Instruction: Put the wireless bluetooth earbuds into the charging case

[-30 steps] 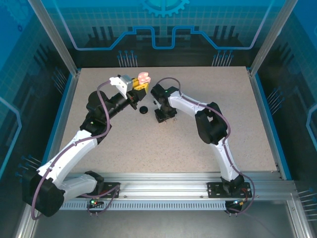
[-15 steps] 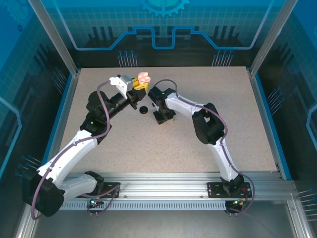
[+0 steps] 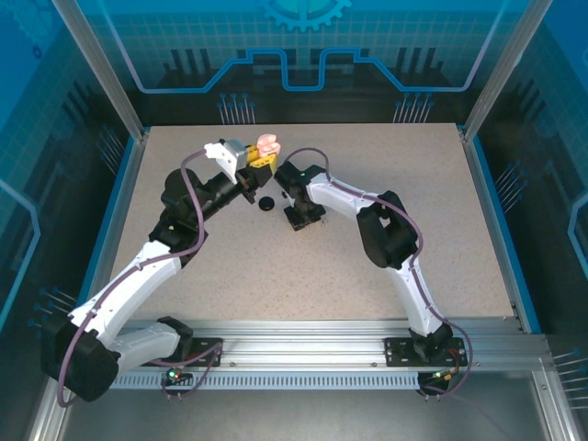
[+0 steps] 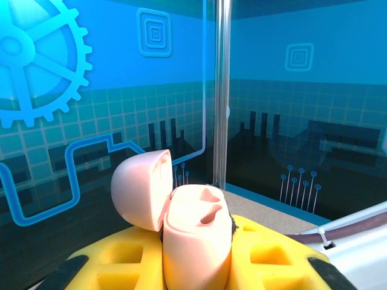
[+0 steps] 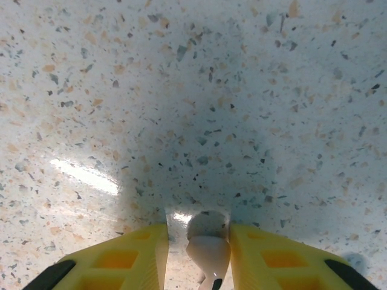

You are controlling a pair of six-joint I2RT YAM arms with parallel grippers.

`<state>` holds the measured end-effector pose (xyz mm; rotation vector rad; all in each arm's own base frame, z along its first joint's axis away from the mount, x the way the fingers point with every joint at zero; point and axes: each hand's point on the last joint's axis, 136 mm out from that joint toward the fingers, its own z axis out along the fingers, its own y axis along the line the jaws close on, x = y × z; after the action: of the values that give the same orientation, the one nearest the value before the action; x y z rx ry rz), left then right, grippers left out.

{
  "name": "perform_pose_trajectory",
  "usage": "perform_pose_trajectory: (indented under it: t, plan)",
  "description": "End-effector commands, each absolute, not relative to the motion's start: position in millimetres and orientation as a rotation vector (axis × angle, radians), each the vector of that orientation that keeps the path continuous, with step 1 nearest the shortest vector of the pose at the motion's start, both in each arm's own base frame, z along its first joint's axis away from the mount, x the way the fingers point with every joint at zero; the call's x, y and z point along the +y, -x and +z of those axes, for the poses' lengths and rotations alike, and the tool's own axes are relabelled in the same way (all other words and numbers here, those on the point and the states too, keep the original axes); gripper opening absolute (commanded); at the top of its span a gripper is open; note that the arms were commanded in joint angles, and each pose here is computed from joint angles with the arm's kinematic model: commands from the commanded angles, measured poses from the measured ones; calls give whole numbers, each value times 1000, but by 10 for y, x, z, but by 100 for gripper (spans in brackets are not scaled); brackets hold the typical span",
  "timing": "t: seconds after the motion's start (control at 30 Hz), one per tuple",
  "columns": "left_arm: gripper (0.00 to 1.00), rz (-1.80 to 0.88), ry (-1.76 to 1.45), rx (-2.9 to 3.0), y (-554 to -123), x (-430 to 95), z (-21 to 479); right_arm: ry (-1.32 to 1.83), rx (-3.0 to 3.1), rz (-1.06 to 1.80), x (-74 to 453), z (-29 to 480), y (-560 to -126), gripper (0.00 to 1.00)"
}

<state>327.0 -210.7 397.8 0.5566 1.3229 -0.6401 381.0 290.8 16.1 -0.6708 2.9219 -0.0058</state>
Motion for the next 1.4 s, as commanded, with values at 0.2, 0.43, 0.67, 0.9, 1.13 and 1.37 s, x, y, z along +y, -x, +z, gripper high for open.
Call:
perform_pose_trajectory:
  t: [0.2, 0.43, 0.67, 0.9, 1.13, 1.37]
  plan:
    - [0, -619, -563, 1261, -3227, -2127, 4204, 668, 3010, -102, 2710, -63, -3607, 25]
    - [0, -625, -567, 1264, -3229, -2153, 4197, 648, 2984, -73, 2723, 48, -3626, 21]
    - [0, -628, -568, 1266, -3233, -2164, 4195, 656, 2975, -65, 2695, 126, -3619, 29]
    - [0, -630, -574, 1269, -3233, -2192, 4179, 654, 2970, -49, 2698, 161, -3594, 29]
    - [0, -628, -576, 1269, -3232, -2198, 4185, 660, 2978, -45, 2700, 117, -3576, 26]
    - [0, -628, -572, 1273, -3239, -2203, 4172, 653, 2969, -12, 2732, 148, -3578, 11]
